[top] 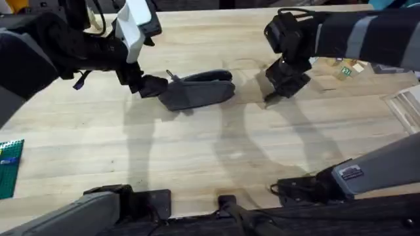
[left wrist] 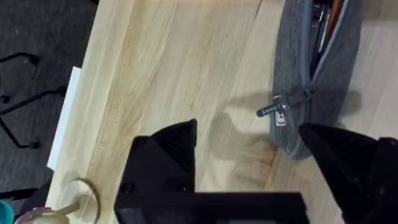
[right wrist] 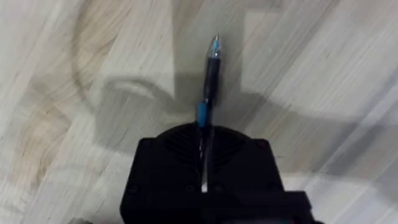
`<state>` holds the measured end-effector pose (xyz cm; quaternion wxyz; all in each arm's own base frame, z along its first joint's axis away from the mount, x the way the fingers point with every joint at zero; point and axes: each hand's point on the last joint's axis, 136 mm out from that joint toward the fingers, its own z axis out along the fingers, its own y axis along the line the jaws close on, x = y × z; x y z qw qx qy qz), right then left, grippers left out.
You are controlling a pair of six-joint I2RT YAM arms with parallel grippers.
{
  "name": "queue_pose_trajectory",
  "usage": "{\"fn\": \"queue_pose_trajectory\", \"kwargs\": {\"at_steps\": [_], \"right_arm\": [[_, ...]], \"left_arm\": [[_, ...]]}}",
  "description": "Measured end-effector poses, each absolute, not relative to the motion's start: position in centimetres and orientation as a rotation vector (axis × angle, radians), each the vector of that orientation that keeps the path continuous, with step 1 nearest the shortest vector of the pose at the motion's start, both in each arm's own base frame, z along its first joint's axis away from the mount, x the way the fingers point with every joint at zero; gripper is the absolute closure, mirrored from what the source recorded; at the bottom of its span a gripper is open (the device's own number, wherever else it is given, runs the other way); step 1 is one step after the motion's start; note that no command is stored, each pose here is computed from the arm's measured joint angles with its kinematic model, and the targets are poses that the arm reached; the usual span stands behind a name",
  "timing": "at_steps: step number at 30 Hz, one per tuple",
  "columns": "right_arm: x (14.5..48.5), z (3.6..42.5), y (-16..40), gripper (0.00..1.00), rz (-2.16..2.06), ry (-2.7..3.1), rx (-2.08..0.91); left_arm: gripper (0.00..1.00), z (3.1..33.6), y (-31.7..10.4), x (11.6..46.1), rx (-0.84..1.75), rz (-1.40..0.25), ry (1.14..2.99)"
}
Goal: Unzip the bag, pick up the pens from the table one at a time and place them inside, then zip the bag closed.
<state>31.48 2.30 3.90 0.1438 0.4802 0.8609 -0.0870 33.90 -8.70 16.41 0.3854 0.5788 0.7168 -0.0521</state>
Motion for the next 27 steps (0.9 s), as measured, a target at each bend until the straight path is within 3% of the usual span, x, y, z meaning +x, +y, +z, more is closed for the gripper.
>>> {"fn": "queue_pose_trajectory", "kwargs": {"at_steps": [8, 19, 27], "right_arm": [[32.2, 5.4, 2.5, 0.97, -0.204, 2.51, 1.257], [36.5, 17.7, 3.3, 0.97, 0.003, 2.35, 0.789], [36.7, 22.8, 5.1, 0.969, 0.102, 2.294, 0.428]], "left_arm": [[0.008, 16.4, -8.7, 33.9, 1.474, -0.133, 1.826], [0.008, 16.4, -8.7, 33.9, 1.474, -0.132, 1.826], [0.008, 16.4, -8.7, 33.9, 1.474, -0.132, 1.825]]}}
